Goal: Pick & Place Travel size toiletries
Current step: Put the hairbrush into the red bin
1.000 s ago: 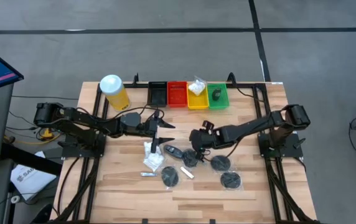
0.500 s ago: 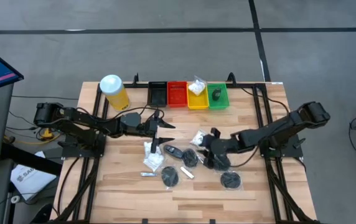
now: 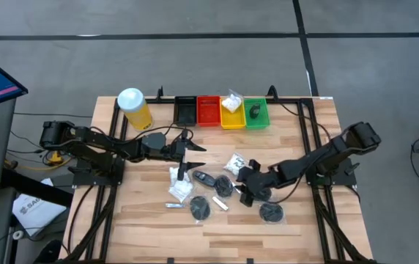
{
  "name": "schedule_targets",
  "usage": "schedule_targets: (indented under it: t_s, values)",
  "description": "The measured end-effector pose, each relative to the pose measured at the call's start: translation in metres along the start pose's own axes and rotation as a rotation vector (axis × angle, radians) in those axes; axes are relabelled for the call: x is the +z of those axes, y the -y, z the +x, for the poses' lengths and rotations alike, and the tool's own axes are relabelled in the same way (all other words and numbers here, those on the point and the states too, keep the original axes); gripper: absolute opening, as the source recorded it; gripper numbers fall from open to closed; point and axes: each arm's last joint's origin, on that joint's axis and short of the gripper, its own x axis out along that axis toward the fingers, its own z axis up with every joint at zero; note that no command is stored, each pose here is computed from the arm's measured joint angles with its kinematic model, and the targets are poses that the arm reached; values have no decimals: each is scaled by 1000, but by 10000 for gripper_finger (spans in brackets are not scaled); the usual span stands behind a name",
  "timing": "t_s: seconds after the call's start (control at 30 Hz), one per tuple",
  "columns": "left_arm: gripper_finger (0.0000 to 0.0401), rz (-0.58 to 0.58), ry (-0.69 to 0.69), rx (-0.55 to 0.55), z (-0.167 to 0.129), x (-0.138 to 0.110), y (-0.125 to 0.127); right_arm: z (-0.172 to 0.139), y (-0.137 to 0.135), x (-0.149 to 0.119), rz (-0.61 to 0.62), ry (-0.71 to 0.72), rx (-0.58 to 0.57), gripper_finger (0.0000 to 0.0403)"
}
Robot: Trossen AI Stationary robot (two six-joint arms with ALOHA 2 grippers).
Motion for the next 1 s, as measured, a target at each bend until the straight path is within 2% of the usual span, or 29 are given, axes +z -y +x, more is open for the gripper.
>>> schedule_targets:
  t_s: [0.27,1.0]
  values:
    - [237,0,1,0,0,0,0,16,0,-9,-6,-45,-20,117]
    - [237,0,4,0,0,0,0,17,-2,-6,7,-17,-6,117]
